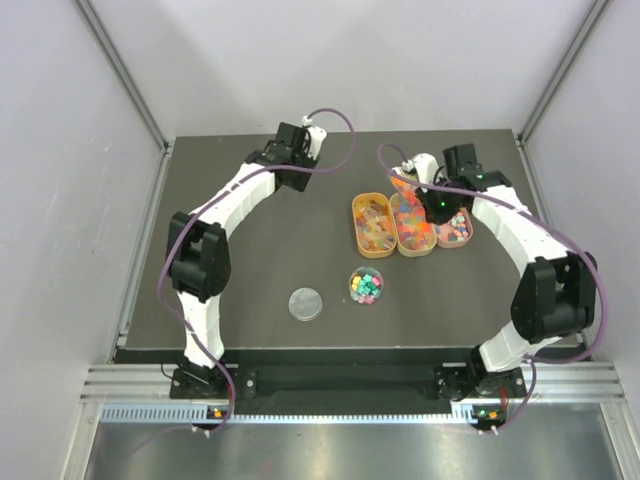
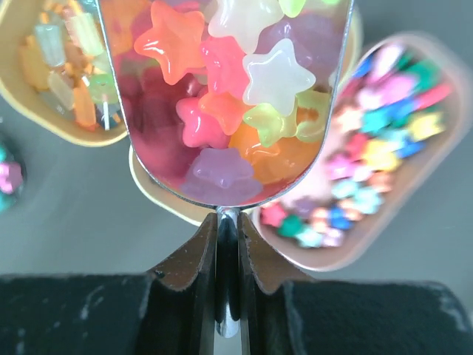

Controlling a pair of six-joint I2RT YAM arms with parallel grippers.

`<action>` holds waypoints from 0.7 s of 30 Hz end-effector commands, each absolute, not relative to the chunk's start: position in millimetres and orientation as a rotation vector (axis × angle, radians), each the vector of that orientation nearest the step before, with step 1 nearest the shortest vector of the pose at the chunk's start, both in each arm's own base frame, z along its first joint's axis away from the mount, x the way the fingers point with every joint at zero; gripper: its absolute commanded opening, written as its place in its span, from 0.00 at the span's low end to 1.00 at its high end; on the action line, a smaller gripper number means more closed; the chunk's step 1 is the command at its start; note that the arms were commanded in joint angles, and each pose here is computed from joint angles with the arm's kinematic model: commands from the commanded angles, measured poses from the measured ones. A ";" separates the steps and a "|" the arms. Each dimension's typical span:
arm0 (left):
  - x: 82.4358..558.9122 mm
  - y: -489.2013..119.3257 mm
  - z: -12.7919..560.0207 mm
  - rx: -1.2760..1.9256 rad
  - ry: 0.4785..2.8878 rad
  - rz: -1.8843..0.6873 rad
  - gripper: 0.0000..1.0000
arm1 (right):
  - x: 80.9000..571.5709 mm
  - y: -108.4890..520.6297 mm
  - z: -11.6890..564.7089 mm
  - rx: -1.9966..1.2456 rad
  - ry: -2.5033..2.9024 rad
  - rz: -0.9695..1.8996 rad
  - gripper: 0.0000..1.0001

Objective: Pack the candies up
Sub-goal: Scoop the fake candies from the storage box, then place the fake candies in the packing bottle.

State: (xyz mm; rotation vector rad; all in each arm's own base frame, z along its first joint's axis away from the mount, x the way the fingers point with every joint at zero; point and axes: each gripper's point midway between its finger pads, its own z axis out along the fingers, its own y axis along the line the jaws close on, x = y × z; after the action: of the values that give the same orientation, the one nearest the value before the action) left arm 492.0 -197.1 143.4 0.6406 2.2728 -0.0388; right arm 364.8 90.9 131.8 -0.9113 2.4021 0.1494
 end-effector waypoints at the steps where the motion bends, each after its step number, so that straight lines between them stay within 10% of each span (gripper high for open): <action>1: 492.7 -173.2 217.6 0.549 2.144 -0.053 0.36 | 335.2 81.6 169.9 -1.250 2.263 0.115 0.00; 5: 482.3 -153.3 241.7 0.484 2.134 -0.167 0.24 | 297.8 77.7 159.0 -1.507 2.230 0.138 0.00; 7: 474.8 -154.2 248.9 0.477 2.127 -0.253 0.00 | 288.2 74.1 157.6 -1.574 2.205 0.122 0.00; 21: 445.9 -123.7 237.8 0.386 2.154 -0.285 0.00 | 239.2 102.2 142.9 -2.167 1.883 -0.074 0.00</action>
State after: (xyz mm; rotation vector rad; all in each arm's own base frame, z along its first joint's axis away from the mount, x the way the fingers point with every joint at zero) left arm 449.0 -132.0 220.6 0.4354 2.1989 -0.2676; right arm 235.0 92.9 126.5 -2.0751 2.0242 0.0170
